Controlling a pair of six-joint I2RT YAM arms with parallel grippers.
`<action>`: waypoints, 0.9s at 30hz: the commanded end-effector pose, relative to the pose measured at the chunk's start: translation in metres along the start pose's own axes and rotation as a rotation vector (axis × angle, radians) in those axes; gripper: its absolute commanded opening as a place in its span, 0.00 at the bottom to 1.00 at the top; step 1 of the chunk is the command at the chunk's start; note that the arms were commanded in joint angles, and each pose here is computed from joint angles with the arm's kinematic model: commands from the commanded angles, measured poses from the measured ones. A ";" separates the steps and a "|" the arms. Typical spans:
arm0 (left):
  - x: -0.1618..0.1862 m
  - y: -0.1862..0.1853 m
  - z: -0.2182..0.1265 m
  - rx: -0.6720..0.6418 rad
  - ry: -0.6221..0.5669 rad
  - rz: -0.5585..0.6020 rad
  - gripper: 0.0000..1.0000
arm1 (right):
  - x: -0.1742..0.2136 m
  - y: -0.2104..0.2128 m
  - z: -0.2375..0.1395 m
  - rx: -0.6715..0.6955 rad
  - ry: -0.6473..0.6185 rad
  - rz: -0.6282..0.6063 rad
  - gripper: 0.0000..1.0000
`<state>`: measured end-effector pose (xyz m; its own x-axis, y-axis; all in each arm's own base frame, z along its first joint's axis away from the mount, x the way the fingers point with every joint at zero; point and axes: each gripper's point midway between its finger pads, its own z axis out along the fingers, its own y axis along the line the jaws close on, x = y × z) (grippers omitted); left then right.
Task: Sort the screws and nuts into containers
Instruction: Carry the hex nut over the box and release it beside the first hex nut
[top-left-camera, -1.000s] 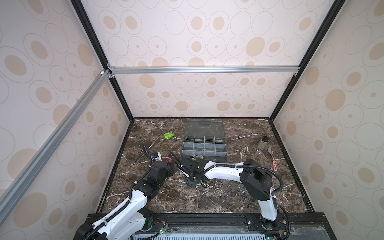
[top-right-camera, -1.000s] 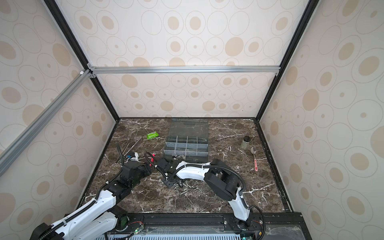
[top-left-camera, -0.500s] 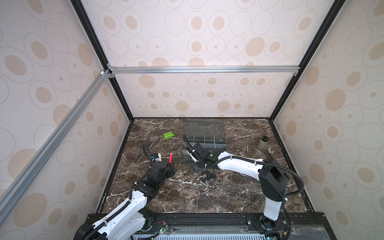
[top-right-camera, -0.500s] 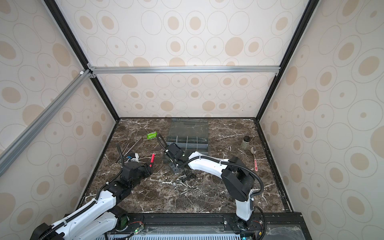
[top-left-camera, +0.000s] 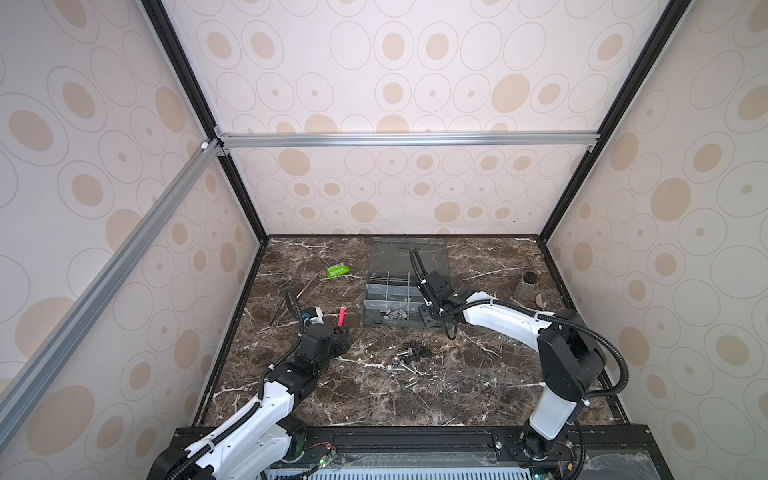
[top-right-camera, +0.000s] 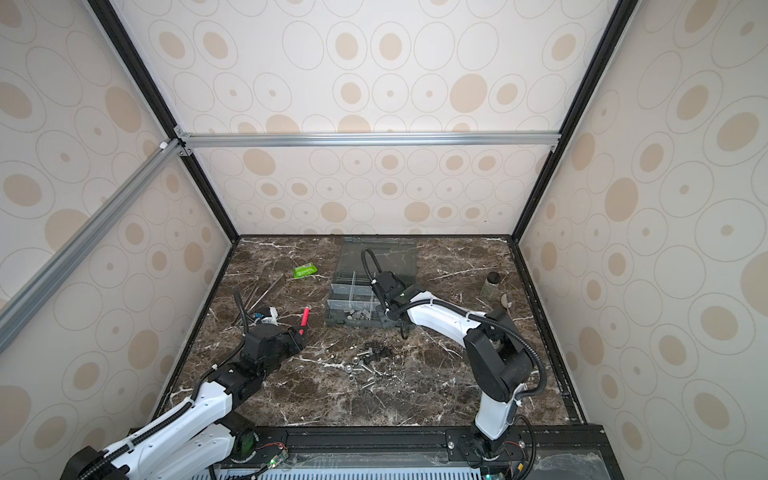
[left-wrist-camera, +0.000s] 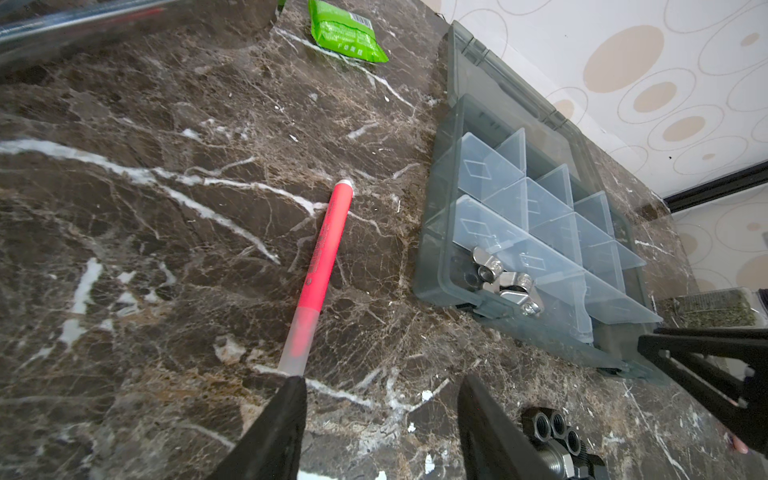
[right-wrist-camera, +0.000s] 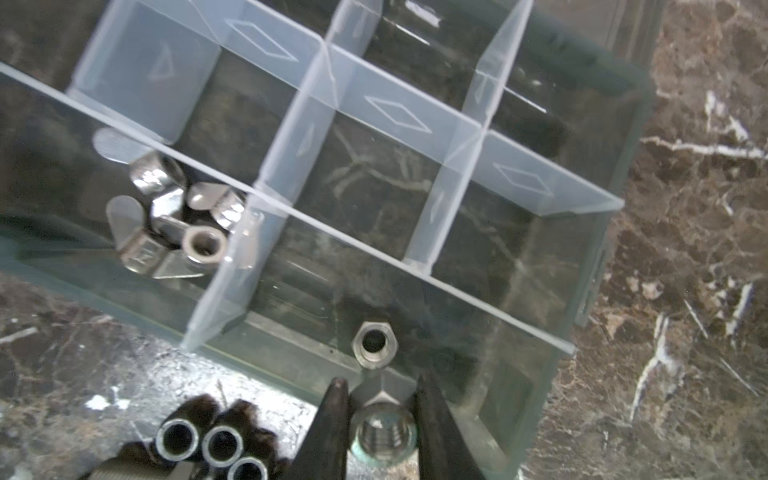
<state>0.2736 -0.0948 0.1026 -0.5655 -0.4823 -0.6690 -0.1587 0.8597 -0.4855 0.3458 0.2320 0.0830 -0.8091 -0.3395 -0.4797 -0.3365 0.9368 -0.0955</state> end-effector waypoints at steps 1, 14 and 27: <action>-0.005 -0.003 -0.001 0.019 -0.021 -0.029 0.59 | 0.001 -0.012 -0.006 0.022 -0.019 0.066 0.21; -0.004 -0.003 0.000 0.020 -0.016 -0.033 0.59 | 0.010 -0.027 0.003 0.039 0.000 0.130 0.22; -0.005 -0.007 0.001 0.034 -0.013 -0.030 0.59 | 0.002 -0.028 0.005 0.013 -0.004 0.157 0.23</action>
<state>0.2745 -0.0990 0.1039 -0.5691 -0.4874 -0.6622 -0.1446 0.8521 -0.5030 0.3550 0.2043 0.0761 -0.8477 -0.2106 -0.4869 -0.2131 0.9757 -0.0510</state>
